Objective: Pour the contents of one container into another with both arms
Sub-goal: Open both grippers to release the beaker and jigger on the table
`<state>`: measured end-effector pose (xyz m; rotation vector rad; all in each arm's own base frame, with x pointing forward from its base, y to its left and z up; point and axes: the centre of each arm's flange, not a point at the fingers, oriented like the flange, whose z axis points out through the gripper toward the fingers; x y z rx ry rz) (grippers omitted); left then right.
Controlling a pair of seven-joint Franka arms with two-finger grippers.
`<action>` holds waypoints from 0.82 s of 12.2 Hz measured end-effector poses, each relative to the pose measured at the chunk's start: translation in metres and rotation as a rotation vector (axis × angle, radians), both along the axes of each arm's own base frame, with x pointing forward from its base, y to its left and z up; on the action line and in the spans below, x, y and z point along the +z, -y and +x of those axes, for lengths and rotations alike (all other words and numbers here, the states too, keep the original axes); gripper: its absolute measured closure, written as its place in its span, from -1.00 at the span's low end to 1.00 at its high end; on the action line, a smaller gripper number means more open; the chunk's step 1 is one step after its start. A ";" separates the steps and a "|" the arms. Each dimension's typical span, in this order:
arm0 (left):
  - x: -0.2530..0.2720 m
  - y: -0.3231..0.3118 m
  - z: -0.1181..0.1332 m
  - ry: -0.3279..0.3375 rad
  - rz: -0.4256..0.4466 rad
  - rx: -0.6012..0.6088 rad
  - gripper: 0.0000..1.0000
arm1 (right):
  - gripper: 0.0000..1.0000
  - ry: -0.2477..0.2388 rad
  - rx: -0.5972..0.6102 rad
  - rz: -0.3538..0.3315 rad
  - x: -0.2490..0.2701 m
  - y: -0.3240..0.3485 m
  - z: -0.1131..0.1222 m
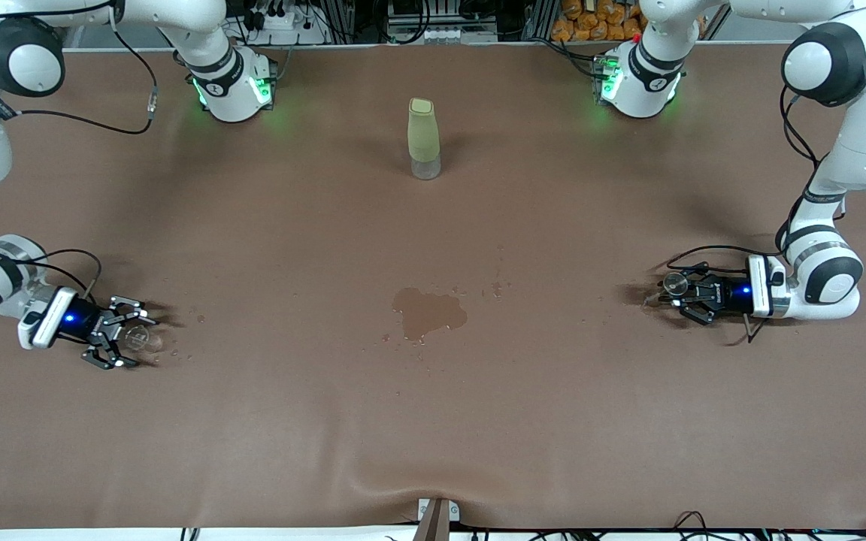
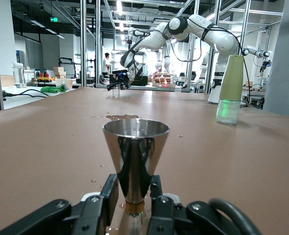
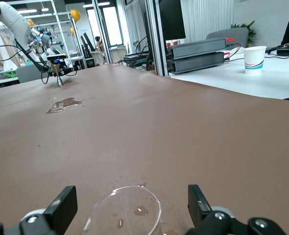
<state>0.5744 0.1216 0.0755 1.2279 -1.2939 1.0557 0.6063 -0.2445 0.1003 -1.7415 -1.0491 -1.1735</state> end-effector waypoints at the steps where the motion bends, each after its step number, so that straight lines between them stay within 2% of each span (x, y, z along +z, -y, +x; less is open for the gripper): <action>1: -0.002 0.000 -0.001 -0.002 -0.001 0.000 0.27 | -1.00 -0.013 0.007 -0.003 0.011 0.006 0.000; 2: -0.003 0.001 -0.001 -0.005 -0.003 0.000 0.26 | -1.00 -0.030 0.014 -0.008 0.023 0.012 -0.001; 3: -0.004 0.001 -0.002 -0.007 -0.003 0.000 0.09 | -1.00 -0.046 0.018 -0.018 0.036 0.016 0.000; 6: -0.004 0.001 -0.002 -0.037 -0.001 0.003 -0.59 | -1.00 -0.126 0.031 -0.053 0.077 0.015 0.009; 8: -0.004 -0.001 -0.001 -0.066 0.005 0.007 -1.00 | -1.00 -0.192 0.054 -0.090 0.113 -0.005 0.023; 10: 0.001 -0.015 0.004 -0.079 0.034 0.017 -1.00 | -1.00 -0.285 0.067 -0.187 0.161 -0.030 0.039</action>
